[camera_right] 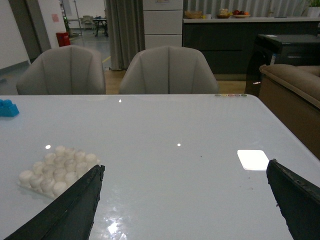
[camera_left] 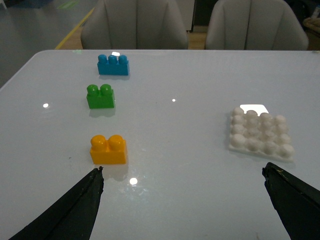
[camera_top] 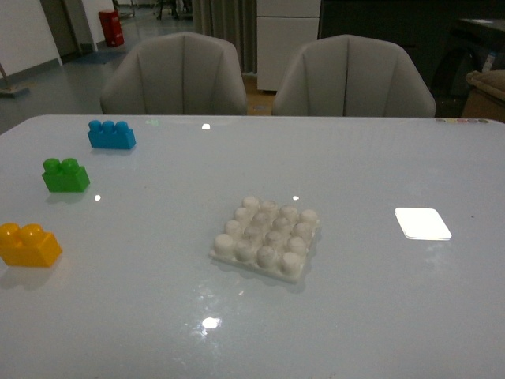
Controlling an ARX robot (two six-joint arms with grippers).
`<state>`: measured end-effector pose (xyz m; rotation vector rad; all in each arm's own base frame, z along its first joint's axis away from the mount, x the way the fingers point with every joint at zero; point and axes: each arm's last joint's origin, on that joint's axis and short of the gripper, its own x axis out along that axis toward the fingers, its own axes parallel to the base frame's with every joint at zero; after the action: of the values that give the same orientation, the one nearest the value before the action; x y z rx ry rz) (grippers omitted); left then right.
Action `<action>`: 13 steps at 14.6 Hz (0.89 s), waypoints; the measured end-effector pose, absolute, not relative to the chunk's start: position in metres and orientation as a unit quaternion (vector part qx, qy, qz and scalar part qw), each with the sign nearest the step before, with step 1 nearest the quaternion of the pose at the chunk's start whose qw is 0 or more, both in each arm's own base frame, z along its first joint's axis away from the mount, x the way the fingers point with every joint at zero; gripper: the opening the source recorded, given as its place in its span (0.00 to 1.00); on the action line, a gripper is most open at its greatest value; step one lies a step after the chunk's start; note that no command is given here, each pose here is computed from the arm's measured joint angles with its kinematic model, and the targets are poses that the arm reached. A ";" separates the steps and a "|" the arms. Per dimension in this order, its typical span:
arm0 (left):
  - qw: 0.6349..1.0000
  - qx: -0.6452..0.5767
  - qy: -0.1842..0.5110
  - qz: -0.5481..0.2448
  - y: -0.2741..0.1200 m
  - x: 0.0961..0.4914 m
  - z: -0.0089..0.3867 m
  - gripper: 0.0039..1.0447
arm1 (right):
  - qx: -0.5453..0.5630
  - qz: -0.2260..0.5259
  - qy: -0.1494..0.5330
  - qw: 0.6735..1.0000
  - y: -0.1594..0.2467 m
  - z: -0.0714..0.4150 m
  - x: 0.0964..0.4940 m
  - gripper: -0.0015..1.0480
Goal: Insert yellow block into base center
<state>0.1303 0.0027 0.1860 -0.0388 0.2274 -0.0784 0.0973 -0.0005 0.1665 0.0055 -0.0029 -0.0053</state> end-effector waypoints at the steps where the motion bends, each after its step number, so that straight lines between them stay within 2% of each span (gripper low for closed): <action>1: 0.992 -0.020 0.115 -0.038 0.005 0.135 0.186 0.94 | 0.003 -0.003 -0.001 1.000 -0.001 0.167 0.097 0.94; 9: 0.994 -0.002 0.100 -0.037 0.016 0.176 0.200 0.94 | 0.003 -0.003 -0.002 1.000 -0.001 0.167 0.097 0.94; 10: 0.995 0.004 0.094 -0.041 0.020 0.200 0.205 0.94 | 0.003 -0.003 -0.002 1.000 -0.001 0.167 0.097 0.94; 11: 0.990 0.008 0.131 -0.048 0.029 0.258 0.192 0.94 | 0.003 -0.003 -0.002 1.000 -0.001 0.167 0.097 0.94; 12: 0.969 0.011 0.242 -0.056 0.037 0.331 0.132 0.94 | 0.003 -0.003 -0.002 1.000 -0.001 0.167 0.097 0.94; 13: 0.954 0.001 0.297 -0.046 0.049 0.356 0.100 0.94 | 0.003 -0.003 -0.002 1.000 -0.001 0.167 0.097 0.94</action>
<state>0.3563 0.0488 0.1002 0.0011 0.6028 -0.0934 0.0973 -0.0005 0.1666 0.0055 -0.0033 -0.0053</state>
